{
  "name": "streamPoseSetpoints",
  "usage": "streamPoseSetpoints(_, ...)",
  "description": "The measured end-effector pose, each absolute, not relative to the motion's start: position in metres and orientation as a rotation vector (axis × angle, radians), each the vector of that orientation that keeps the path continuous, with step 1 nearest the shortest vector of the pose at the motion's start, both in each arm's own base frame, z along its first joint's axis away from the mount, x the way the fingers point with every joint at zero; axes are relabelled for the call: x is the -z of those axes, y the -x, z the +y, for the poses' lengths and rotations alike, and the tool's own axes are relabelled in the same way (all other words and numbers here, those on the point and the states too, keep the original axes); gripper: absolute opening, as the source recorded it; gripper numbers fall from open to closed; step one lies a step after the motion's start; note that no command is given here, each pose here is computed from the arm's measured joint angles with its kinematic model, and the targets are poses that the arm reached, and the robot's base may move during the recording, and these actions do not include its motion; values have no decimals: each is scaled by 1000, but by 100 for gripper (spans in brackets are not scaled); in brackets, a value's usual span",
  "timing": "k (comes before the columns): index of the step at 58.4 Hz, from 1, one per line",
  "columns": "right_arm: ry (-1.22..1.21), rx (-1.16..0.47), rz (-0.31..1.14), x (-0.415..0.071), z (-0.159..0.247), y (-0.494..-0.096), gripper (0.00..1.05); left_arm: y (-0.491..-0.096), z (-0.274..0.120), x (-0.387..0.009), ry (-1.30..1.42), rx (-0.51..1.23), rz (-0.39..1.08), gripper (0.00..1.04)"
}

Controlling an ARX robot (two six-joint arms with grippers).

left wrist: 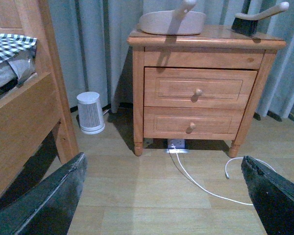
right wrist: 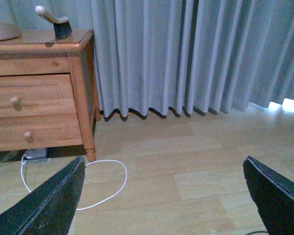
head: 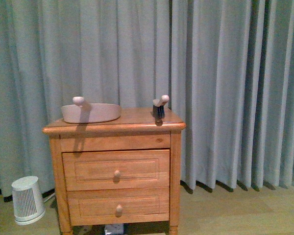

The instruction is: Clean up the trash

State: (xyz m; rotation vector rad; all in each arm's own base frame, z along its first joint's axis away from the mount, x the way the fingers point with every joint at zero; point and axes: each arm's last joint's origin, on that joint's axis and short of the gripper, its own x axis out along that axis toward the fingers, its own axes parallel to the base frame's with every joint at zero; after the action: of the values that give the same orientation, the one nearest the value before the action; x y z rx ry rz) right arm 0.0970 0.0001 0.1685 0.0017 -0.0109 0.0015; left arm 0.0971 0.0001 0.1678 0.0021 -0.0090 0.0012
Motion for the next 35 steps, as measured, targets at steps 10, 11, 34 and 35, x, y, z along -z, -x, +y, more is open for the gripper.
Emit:
streamPoseSetpoints(10,-2,-2,-11,-169,0,-97,97,-97,0,-168,-2,-1,-9,97)
streamPoseSetpoints(11,-2,-2,-11,-169,0,-97,97,-97,0,-168,-2,-1,-9,97)
streamPoseSetpoints(34,-2,-2,-11,-169,0,-97,97,-97,0,-168,-2,-1,-9,97)
streamPoseSetpoints(35,-2,-2,-11,-169,0,-97,97,-97,0,-168,-2,-1,-9,97)
